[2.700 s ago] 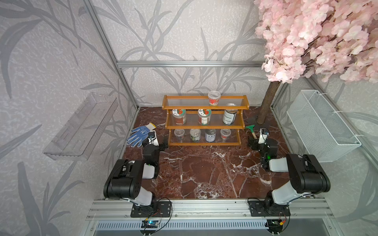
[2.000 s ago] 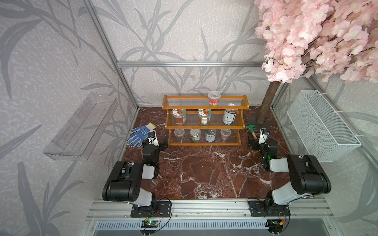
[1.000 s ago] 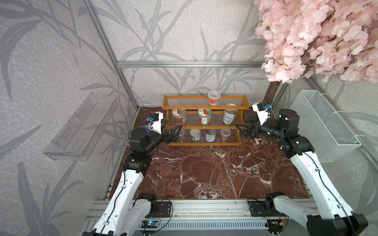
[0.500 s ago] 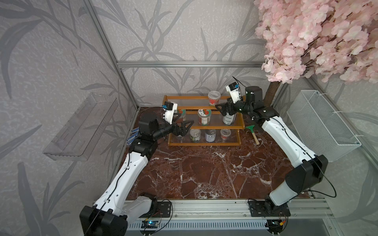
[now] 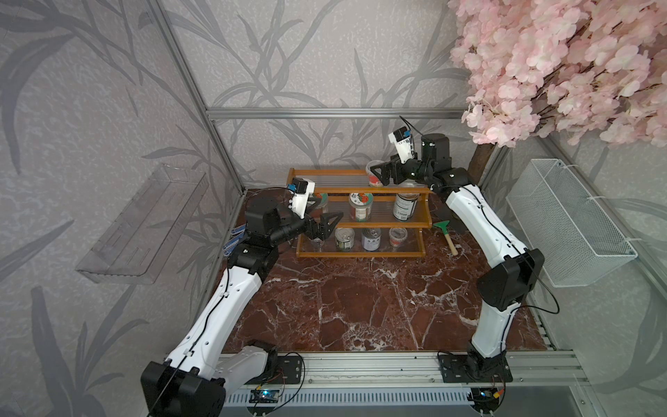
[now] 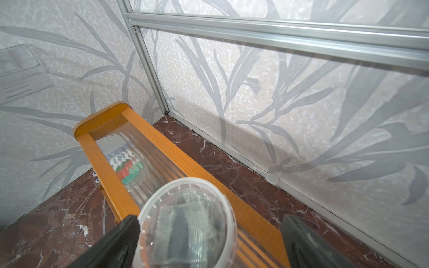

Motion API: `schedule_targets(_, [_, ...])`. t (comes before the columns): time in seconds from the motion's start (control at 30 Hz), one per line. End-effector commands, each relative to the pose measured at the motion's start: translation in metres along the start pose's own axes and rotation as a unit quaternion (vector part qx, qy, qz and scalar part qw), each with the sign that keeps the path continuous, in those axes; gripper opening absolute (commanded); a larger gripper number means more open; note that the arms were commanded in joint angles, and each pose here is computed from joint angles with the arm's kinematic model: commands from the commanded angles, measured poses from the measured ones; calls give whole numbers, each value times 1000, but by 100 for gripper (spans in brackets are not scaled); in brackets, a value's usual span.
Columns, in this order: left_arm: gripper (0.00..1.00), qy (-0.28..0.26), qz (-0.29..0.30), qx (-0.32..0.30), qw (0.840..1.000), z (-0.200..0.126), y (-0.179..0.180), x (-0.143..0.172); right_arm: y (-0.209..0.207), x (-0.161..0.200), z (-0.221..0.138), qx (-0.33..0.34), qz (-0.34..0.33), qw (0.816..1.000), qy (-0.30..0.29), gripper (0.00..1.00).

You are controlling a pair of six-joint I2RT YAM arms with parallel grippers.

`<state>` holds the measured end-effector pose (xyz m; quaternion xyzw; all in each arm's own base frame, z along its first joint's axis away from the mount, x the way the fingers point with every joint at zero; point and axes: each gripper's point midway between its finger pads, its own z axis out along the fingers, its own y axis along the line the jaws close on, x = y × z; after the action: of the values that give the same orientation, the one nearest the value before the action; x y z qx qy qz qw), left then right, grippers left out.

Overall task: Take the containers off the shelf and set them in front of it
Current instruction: 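Pick up a container from the shelf.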

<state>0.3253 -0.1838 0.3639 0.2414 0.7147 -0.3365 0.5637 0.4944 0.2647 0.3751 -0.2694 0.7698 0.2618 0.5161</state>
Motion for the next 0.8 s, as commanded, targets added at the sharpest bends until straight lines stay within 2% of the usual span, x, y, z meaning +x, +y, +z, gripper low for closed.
schedule_targets(0.0, [100, 1, 13, 11, 1000, 2, -4, -3, 14, 3, 6, -26, -3, 1000, 14, 99])
schedule_targets(0.23, [100, 4, 10, 8, 1000, 5, 0, -1, 16, 0, 10, -36, -3, 999, 11, 98])
schedule_targets(0.37, [100, 6, 9, 7, 1000, 7, 2, 1, 11, 3, 13, -26, -12, 999, 22, 93])
schedule_targets(0.53, [100, 8, 7, 7, 1000, 9, 3, 2, 11, 1, 14, -26, -18, 999, 24, 81])
schedule_targets(0.77, [100, 14, 8, 9, 1000, 10, 4, 6, 14, 9, 15, -32, -22, 998, 46, 79])
